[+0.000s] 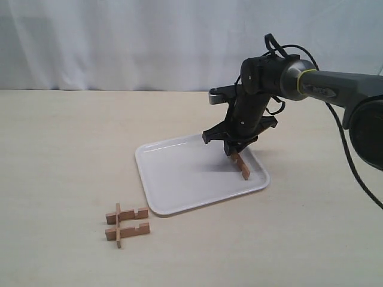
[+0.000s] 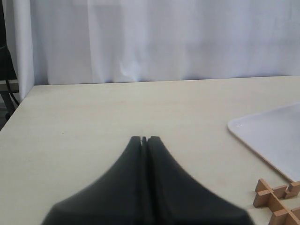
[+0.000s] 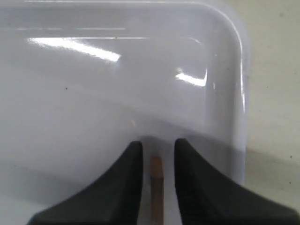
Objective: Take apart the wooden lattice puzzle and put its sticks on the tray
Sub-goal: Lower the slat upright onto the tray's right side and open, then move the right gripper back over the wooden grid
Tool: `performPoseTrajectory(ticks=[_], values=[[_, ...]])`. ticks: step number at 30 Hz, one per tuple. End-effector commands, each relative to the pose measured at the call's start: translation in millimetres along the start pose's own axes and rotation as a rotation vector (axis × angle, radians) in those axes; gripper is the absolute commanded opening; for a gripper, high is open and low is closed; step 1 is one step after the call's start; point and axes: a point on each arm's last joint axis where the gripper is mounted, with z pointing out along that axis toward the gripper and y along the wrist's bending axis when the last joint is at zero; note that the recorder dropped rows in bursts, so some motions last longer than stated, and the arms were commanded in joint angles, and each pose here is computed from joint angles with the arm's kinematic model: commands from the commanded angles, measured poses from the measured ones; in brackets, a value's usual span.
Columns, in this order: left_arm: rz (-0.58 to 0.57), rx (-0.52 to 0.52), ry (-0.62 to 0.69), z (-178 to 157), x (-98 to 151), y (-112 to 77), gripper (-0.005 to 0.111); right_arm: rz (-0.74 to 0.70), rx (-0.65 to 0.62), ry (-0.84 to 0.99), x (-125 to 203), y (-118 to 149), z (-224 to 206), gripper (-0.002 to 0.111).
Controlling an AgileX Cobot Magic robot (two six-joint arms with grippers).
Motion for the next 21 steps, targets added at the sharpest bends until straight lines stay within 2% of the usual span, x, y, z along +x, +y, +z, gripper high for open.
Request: performPoseTrajectory(ticks=[1,5,11,14,21], values=[[0.001,0.01,-0.009,0.1,-0.4,-0.6,0.0,0.002,0.007,-0.01,-0.9,-1.4,-3.3,0.047],[0.001,0.01,-0.009,0.1,-0.4,-0.6,0.0,0.002,0.007,-0.047,-4.0,-1.5,-29.0,0.064],[0.001,0.01,-0.009,0.1,-0.4,-0.6,0.0,0.054,0.005,-0.04,1.2,-1.6,-80.1,0.063],[0.001,0.01,-0.009,0.1,-0.4,-0.6,0.0,0.077,0.006,0.004,7.0,3.9,-91.0,0.063],[0.001,0.01,-0.009,0.1,-0.4,-0.6,0.0,-0.05,-0.017,0.049,16.2,64.2,-94.2,0.063]])
